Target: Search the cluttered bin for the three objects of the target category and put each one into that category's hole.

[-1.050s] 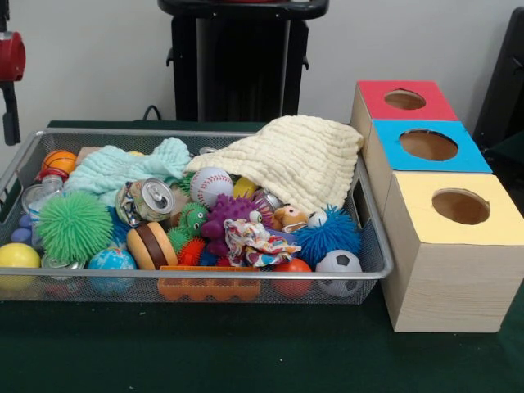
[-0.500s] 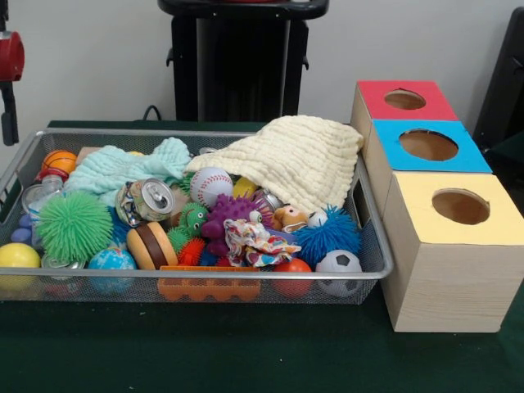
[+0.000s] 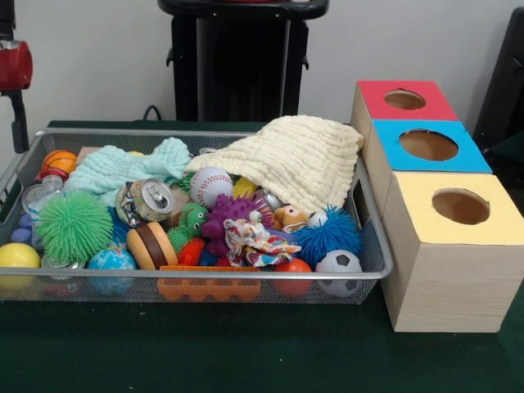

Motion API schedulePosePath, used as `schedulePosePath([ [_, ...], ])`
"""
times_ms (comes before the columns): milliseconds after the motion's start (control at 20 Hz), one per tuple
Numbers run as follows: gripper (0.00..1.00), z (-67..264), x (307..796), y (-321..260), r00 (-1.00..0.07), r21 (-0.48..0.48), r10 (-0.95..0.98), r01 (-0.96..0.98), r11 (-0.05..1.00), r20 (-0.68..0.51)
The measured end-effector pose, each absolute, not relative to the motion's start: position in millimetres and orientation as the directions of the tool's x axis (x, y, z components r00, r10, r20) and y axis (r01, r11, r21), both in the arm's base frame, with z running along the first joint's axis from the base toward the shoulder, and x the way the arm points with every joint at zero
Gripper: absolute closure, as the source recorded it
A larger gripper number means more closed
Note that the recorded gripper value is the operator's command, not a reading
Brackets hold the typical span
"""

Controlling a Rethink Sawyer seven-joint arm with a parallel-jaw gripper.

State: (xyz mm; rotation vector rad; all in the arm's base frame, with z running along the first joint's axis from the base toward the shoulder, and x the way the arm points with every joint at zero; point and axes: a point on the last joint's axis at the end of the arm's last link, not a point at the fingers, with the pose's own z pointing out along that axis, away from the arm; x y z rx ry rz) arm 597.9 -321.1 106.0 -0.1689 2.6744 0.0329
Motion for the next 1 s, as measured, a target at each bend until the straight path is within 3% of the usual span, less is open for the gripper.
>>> schedulePosePath([
  [1000, 0.00, 14, 582, -285, -0.906, 0.120, -0.104, -0.166, 0.979, -0.411],
])
